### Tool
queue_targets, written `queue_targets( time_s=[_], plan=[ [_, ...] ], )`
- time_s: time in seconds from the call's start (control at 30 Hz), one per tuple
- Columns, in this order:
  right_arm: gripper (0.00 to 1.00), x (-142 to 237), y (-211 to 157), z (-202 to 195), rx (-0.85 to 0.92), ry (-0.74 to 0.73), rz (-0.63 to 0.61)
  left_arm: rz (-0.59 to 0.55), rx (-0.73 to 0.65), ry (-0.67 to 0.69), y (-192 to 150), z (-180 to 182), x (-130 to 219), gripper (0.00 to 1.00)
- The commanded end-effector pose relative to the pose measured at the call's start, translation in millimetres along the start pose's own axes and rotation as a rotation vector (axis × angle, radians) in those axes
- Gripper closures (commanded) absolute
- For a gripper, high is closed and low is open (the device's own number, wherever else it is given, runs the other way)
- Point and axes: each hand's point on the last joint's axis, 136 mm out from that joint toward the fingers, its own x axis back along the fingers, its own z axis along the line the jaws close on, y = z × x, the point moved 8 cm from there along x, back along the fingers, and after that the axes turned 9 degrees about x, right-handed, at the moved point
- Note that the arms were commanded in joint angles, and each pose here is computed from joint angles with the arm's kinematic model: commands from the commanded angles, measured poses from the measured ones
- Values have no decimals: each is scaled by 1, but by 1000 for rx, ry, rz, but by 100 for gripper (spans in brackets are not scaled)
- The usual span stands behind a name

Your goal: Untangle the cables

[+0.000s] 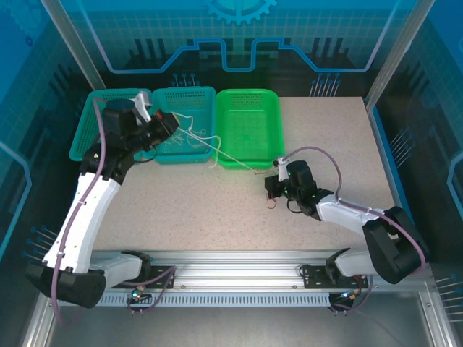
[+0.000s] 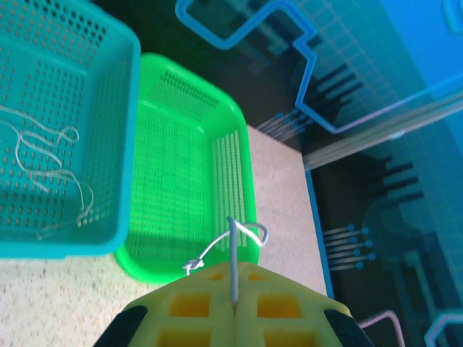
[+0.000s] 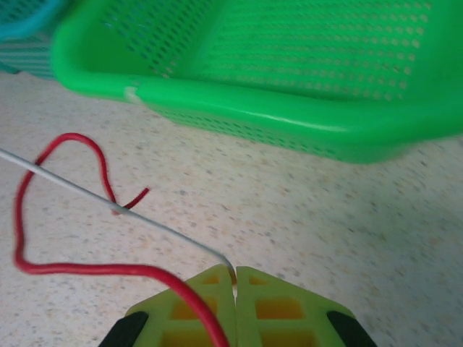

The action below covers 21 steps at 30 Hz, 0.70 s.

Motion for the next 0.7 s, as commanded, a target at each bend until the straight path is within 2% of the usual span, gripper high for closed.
queue_targets(
  time_s=[0.0, 0.2, 0.4, 0.67],
  plan=[
    [100, 2, -51, -31, -107, -175, 259, -174, -67, -120, 43, -30, 23, 100],
    [100, 7, -52, -31, -137, -183, 244, -207, -105, -126, 64, -34, 15, 100],
    [100, 15, -44, -27, -135, -159, 213, -274, -123, -92, 101, -32, 1, 100],
    [99, 34, -30, -19, -134, -130, 172, -271, -117, -38, 130, 2, -59, 100]
  ],
)
